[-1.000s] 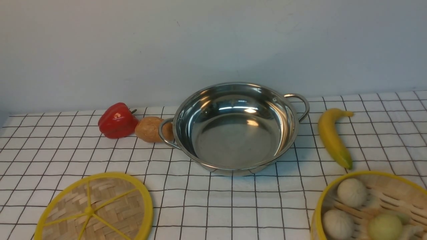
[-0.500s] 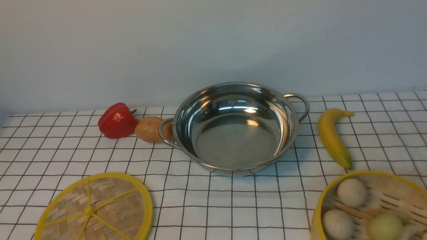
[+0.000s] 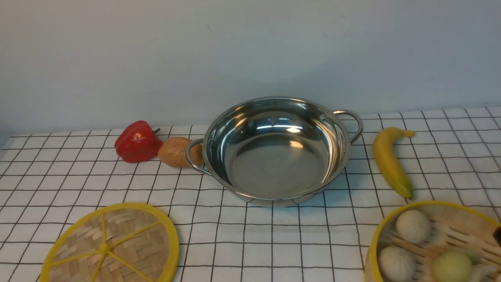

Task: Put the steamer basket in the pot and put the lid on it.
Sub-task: Use the right arm to lift the steamer closest to it

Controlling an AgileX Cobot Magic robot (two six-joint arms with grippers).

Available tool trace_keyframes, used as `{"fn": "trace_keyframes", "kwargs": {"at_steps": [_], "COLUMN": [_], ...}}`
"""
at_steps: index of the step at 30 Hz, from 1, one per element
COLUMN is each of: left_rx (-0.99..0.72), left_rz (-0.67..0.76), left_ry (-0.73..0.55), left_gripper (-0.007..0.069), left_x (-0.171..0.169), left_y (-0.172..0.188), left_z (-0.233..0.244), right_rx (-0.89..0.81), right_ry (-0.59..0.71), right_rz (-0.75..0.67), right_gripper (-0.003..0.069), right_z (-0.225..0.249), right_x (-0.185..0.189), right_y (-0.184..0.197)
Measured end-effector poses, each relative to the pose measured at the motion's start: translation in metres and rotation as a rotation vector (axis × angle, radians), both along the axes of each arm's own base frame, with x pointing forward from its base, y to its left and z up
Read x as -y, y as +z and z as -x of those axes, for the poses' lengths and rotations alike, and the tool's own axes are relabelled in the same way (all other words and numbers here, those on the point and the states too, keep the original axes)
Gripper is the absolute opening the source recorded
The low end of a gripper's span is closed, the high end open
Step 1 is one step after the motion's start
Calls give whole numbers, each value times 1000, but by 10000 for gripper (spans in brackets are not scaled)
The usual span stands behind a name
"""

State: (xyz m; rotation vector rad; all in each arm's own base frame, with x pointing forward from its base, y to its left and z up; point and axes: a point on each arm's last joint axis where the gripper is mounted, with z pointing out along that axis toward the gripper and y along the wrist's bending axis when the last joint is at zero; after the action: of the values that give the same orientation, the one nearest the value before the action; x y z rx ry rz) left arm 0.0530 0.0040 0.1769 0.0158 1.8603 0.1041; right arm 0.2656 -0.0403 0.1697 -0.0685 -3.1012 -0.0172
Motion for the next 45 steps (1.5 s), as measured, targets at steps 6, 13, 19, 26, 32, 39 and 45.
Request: {"fn": "trace_keyframes", "kwargs": {"at_steps": [6,13,19,26,32,39,45], "left_rx": [0,0,0,0,0,0,0], "left_rz": [0,0,0,0,0,0,0], "left_ry": [0,0,0,0,0,0,0], "left_gripper": [243,243,243,243,243,243,243], "left_x": [0,0,0,0,0,0,0], "left_y": [0,0,0,0,0,0,0], "left_z": [0,0,0,0,0,0,0], "right_rx": [18,30,43,47,24,31,41], "right_ry": [2,5,5,5,-3,5,13], "right_rz": [6,7,9,9,-3,17,8], "right_gripper": [185,185,224,235,130,57,57], "right_z": [-2,-3,-5,-6,-7,-14,-33], "right_x": [1,1,1,1,0,3,5], "right_y": [1,0,0,-1,-7,0,32]}}
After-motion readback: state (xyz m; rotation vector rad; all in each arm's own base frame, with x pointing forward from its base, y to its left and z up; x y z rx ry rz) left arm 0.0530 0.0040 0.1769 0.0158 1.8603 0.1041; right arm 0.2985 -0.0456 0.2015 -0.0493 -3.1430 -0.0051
